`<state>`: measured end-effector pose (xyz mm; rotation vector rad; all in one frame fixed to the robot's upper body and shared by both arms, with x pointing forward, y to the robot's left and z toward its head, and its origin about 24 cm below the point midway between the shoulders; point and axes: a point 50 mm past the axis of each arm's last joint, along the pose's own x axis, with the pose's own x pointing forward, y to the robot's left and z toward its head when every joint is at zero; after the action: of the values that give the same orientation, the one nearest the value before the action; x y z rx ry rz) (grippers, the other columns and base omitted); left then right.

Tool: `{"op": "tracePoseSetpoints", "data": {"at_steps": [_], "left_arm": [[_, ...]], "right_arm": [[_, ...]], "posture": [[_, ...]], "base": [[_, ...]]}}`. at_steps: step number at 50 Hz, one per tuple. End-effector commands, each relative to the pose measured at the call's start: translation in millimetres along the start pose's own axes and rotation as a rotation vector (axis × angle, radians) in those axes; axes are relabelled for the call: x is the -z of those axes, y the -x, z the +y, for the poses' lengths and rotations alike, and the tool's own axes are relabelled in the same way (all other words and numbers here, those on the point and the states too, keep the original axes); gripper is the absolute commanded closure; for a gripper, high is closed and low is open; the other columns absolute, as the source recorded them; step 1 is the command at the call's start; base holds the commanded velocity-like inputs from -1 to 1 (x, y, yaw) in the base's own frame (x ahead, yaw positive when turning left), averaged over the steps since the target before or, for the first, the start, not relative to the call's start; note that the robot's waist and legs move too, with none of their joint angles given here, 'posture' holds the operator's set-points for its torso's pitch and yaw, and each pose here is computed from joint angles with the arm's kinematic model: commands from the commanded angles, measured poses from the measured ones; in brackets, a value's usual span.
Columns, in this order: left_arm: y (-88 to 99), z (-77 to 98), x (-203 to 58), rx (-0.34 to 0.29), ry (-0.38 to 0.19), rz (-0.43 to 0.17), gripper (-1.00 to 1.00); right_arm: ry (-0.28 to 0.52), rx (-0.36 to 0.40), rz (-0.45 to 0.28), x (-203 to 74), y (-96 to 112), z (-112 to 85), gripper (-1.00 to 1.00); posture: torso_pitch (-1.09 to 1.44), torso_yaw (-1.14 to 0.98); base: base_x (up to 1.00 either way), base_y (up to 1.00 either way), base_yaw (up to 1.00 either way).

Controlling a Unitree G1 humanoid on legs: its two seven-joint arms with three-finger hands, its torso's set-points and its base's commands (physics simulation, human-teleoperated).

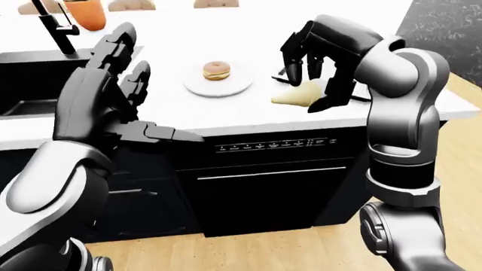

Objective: Move the dessert items from the plate to the tray.

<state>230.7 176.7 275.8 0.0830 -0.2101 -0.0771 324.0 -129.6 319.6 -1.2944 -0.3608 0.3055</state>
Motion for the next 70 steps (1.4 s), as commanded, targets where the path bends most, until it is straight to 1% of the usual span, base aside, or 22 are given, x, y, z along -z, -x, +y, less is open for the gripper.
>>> {"op": "tracePoseSetpoints", "data": {"at_steps": [1,5,6,19,22,29,33,37,42,46,50,53,56,63,70], "left_arm": [[0.7,2.9,-9.7,-0.023,0.003,-0.068,-1.0],[1.3,2.5,-8.3,-0.022,0.003,-0.066,-1.0],[1.4,2.6,-7.9,-0.023,0.003,-0.065,-1.0],[1.8,5.1,-5.8,-0.028,0.007,-0.066,-1.0],[1.2,5.2,-5.3,-0.028,0.007,-0.065,-1.0],[0.0,6.3,-6.8,-0.03,0.006,-0.066,-1.0],[-3.1,8.1,-10.8,-0.034,0.001,-0.068,-1.0],[-5.1,9.2,-12.6,-0.038,-0.003,-0.07,-1.0],[-7.3,9.3,-15.4,-0.037,-0.007,-0.073,-1.0],[-9.2,10.1,-18.4,-0.037,-0.013,-0.076,-1.0],[-10.0,8.0,-23.6,-0.032,-0.019,-0.082,-1.0],[-13.7,9.9,-28.8,-0.036,-0.026,-0.087,-1.0],[-17.8,12.9,-32.0,-0.044,-0.028,-0.087,-1.0],[-25.7,15.3,-39.5,-0.046,-0.05,-0.088,-1.0],[-28.6,18.5,-42.2,-0.052,-0.056,-0.09,-1.0]], "right_arm": [[0.027,0.077,-0.028,-7.7,5.0,-15.0,1.0],[0.036,0.077,-0.029,-7.8,5.2,-13.8,1.0],[0.069,0.067,-0.023,-6.5,4.8,-11.4,1.0],[0.056,0.062,-0.039,-11.7,3.4,-10.4,1.0],[0.041,0.056,-0.036,-11.3,2.6,-9.3,1.0],[0.034,0.063,-0.043,-12.8,3.1,-11.7,0.98],[0.009,0.061,-0.051,-12.5,3.8,-10.7,1.0],[0.009,0.072,-0.026,-8.2,5.3,-13.7,1.0],[0.003,0.075,-0.021,-5.4,7.1,-15.7,1.0],[-0.011,0.085,-0.015,-2.5,10.8,-21.1,0.99],[-0.022,0.085,-0.008,-1.4,12.8,-22.3,1.0],[0.005,0.08,-0.022,-2.2,15.7,-22.7,1.0],[0.005,0.086,-0.027,-2.0,17.4,-24.7,0.99],[0.011,0.11,0.002,2.0,18.9,-33.4,1.0],[0.009,0.115,-0.006,1.8,20.7,-34.9,1.0]], "posture": [[0.0,0.0],[0.0,0.0],[0.0,0.0],[0.0,0.0],[0.0,0.0],[0.0,0.0],[0.0,0.0],[0.0,0.0],[0.0,0.0],[0.0,0.0],[0.0,0.0],[0.0,0.0],[0.0,0.0],[0.0,0.0],[0.0,0.0]], "base": [[-0.01,-1.0,0.0],[-0.01,-0.91,0.0],[0.0,0.0,0.0],[0.0,0.95,0.0],[0.0,1.0,0.0],[0.07,0.0,1.0],[0.02,0.07,0.0],[0.03,-0.06,0.0],[0.58,-0.75,0.0],[0.54,-0.79,0.0],[0.07,0.0,-0.9],[0.0,-0.07,-0.33],[0.0,0.0,0.0],[0.11,-0.02,0.0],[0.42,-0.1,0.0]]}}
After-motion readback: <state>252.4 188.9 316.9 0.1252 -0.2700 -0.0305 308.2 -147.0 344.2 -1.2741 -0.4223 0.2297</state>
